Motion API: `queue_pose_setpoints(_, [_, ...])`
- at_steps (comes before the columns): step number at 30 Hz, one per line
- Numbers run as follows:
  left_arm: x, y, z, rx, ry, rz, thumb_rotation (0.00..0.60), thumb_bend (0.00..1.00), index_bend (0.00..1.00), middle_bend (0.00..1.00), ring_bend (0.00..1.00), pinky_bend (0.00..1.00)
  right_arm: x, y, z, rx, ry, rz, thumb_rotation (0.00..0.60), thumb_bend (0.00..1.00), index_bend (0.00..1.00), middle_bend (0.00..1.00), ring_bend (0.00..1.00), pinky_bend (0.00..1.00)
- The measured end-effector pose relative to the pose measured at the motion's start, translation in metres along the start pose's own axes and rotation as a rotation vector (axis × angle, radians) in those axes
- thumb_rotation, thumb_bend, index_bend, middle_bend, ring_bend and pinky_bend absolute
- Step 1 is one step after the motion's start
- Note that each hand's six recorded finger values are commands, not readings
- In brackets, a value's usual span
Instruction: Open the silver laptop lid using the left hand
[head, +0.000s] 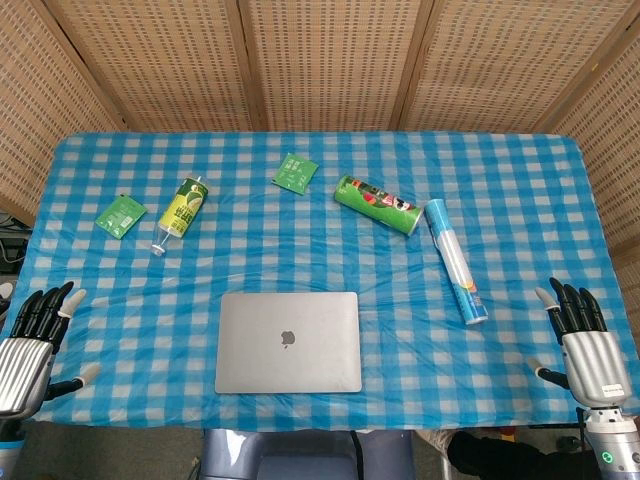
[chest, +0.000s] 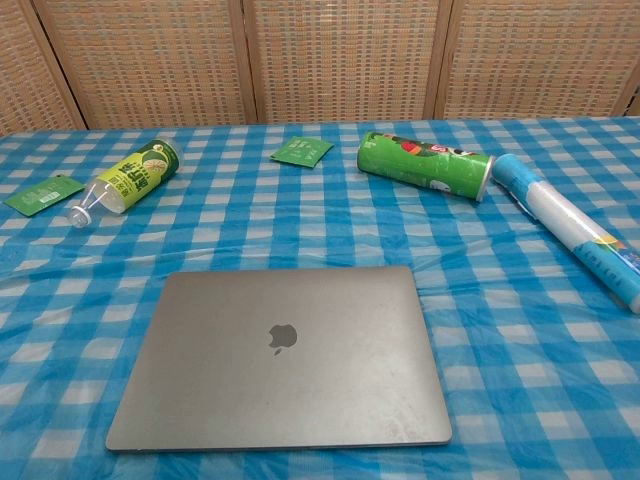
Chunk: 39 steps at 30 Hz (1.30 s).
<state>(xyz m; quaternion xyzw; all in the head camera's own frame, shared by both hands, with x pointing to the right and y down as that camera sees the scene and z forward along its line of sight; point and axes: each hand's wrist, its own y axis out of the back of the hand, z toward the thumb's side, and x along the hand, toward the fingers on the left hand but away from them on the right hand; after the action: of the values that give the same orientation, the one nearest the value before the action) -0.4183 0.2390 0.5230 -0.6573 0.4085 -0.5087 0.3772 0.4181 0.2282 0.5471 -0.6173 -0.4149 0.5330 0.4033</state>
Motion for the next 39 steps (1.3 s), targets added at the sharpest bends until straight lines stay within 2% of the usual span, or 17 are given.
queue_pose_setpoints(7, [-0.001,-0.001,0.001,-0.023,-0.005,-0.009,0.6,0.0,0.0,0.0,0.0,0.0,0.0,0.002,-0.001,-0.014,-0.004,-0.002,0.6,0.0,0.07,0.0,0.0,0.0])
queue_pose_setpoints(10, [0.002,-0.007,0.009,-0.029,-0.045,-0.033,0.6,0.0,0.0,0.0,0.0,0.0,0.0,0.003,-0.002,-0.02,-0.005,-0.004,0.6,0.0,0.07,0.0,0.0,0.0])
queue_pose_setpoints(14, [0.016,-0.022,0.034,-0.026,-0.163,-0.092,0.6,0.0,0.0,0.0,0.0,0.0,-0.001,0.001,0.0,-0.02,0.003,0.008,0.6,0.0,0.07,0.0,0.0,0.0])
queue_pose_setpoints(19, [0.034,-0.054,0.082,-0.017,-0.356,-0.212,0.6,0.0,0.0,0.0,0.0,0.0,-0.003,-0.003,0.002,-0.012,0.007,0.023,0.6,0.0,0.07,0.0,0.0,0.0])
queue_pose_setpoints(24, [0.046,-0.095,0.135,0.072,-0.534,-0.306,0.6,0.02,0.0,0.0,0.0,0.0,-0.004,-0.004,0.002,-0.008,0.003,0.026,0.6,0.0,0.07,0.0,0.0,0.0])
queue_pose_setpoints(27, [0.052,-0.115,0.167,0.115,-0.625,-0.327,0.6,0.04,0.0,0.0,0.0,0.0,-0.004,-0.004,0.003,-0.01,0.006,0.026,0.6,0.0,0.07,0.0,0.0,0.0])
queue_pose_setpoints(31, [0.056,-0.134,0.197,0.124,-0.692,-0.341,0.6,0.06,0.0,0.0,0.0,0.0,-0.003,-0.005,0.003,-0.013,0.011,0.033,0.6,0.0,0.07,0.0,0.0,0.0])
queue_pose_setpoints(39, [0.059,-0.164,0.225,0.19,-0.736,-0.331,0.6,0.07,0.0,0.0,0.0,0.0,0.0,-0.001,0.005,-0.031,0.023,0.027,0.6,0.0,0.07,0.0,0.0,0.0])
